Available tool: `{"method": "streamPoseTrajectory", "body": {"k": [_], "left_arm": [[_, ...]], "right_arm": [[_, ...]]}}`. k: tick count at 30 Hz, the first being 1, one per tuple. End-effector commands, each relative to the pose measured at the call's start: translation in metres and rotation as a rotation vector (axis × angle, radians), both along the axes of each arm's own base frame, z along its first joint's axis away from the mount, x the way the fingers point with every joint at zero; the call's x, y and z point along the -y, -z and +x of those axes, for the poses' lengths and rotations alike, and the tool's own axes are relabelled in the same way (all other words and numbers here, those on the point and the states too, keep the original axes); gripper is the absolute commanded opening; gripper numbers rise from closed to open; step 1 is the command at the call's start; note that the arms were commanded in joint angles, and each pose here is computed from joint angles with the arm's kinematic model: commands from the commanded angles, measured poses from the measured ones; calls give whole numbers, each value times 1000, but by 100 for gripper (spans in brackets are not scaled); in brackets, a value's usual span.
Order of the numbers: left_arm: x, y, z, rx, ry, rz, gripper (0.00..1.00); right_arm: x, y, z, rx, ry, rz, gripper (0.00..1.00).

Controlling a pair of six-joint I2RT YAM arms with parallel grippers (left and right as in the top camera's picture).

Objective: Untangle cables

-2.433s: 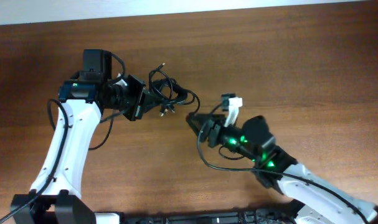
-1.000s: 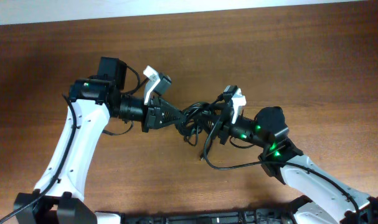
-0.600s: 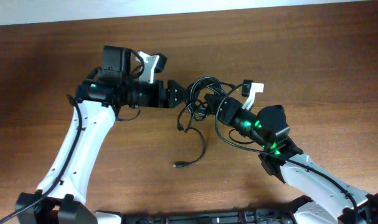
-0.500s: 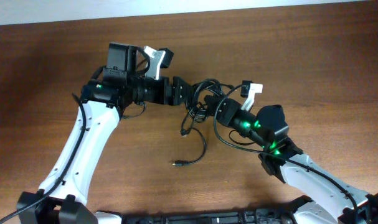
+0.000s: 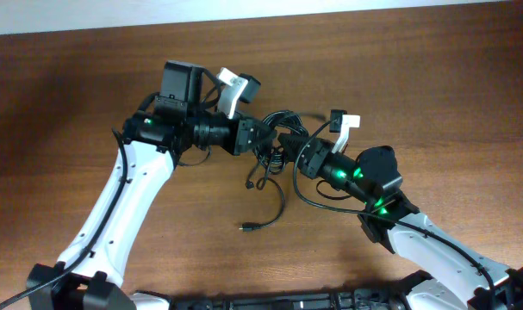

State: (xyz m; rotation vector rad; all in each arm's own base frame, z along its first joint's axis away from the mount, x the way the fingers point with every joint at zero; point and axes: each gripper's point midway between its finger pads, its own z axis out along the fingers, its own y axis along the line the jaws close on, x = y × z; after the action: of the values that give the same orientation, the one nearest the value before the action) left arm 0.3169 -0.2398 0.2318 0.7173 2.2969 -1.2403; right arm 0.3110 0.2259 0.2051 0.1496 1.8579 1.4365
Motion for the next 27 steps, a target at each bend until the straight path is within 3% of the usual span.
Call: {"method": "streamPoseTrajectory", "body": {"k": [1,3,4,5,8,9,13,20,25,27], "left_arm": [[-27,-6,19,35,-81,9,0],[-43,-5,28,81,-99,26,0],[-48,1,32,107,-113,73,0],[-58,11,38,107,-161,146,0],[-51,15,31,108,-128,164,0],[-41,15,25,110,-102,163,0],[-10,15,5,122,-5,158,0],[5,5,-47,104,255,21,0],[15,-4,-64,91,325,-46,0],[24,-1,-77,90,376,-33,8]], "right_arm": [[-4,-6,-3,24,-26,-7,17],[-5,2,-7,-12,-54,-18,63],[-11,-14,-19,50,-159,16,86],[-13,-26,-28,102,-232,39,90],[-16,-47,-25,131,-181,115,87],[-16,-48,-19,116,-128,131,77],[-14,-26,-5,14,7,104,54],[-1,-20,10,-23,123,111,49],[-1,-20,10,-44,123,130,27],[-1,-20,10,-44,124,130,19]]}}
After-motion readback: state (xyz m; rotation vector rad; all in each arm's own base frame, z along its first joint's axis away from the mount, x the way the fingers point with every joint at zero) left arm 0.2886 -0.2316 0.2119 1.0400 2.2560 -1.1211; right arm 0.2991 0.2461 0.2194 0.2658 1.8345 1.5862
